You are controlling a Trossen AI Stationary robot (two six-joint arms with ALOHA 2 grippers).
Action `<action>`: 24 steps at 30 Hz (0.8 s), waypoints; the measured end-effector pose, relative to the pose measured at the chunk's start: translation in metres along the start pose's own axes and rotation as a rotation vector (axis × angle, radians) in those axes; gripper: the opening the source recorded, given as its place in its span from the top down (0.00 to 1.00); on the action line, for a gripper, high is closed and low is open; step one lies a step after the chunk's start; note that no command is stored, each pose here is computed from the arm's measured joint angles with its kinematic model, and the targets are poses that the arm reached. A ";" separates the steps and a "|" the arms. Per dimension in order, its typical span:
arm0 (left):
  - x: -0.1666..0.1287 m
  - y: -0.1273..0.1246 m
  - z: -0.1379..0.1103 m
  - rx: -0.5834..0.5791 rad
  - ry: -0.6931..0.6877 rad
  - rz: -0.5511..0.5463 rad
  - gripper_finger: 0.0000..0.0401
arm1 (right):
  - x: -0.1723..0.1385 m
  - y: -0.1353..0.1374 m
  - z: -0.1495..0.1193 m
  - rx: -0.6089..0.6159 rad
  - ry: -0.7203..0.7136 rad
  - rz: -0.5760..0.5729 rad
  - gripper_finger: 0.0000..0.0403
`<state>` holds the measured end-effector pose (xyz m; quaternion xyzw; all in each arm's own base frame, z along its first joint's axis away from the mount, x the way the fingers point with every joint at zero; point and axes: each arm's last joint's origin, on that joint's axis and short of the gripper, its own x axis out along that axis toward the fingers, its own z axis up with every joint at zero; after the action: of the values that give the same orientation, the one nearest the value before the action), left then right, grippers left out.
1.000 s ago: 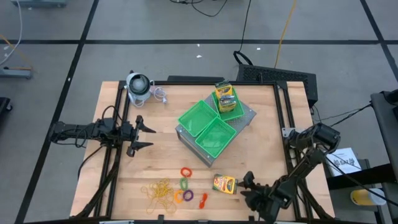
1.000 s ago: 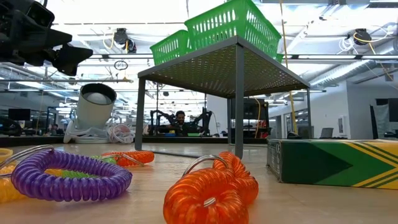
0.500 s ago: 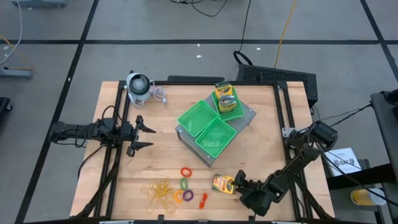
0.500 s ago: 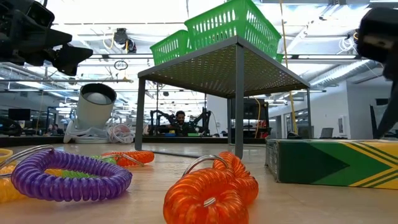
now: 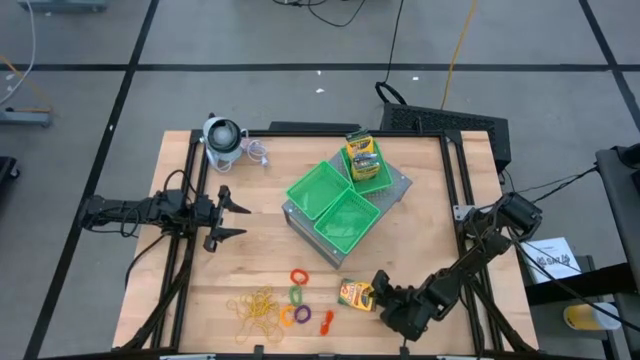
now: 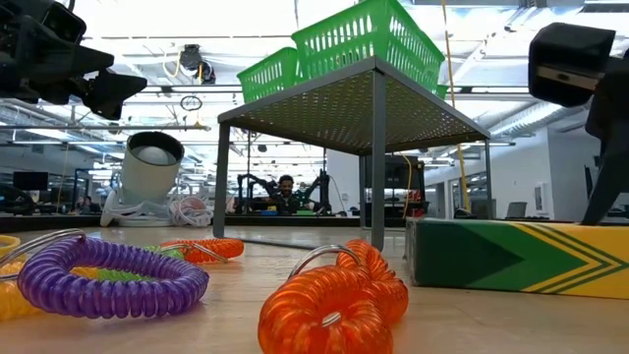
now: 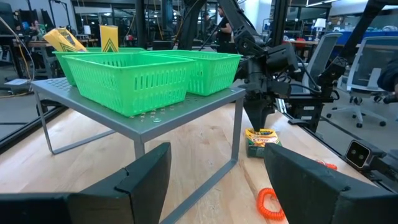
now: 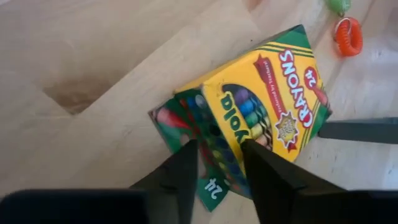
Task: Pick & Place Office Desk Supplies
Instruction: Put the yellow crayon box into the top right green bin on the shelf
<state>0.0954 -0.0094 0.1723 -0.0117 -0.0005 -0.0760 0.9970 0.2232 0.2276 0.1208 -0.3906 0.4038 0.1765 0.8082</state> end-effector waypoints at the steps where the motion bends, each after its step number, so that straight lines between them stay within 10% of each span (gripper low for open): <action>1: 0.000 0.000 0.000 0.000 0.000 0.000 0.34 | 0.000 0.000 0.000 0.007 0.000 0.000 0.77; 8: 0.000 0.000 0.000 0.000 0.000 0.000 0.34 | 0.000 0.000 0.000 0.013 -0.004 0.017 0.98; 24: 0.000 0.000 0.000 0.000 0.000 0.000 0.34 | -0.017 0.001 0.011 0.123 -0.122 0.079 1.00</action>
<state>0.0954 -0.0094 0.1723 -0.0117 -0.0005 -0.0760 0.9970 0.2178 0.2370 0.1381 -0.3126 0.3789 0.2066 0.8462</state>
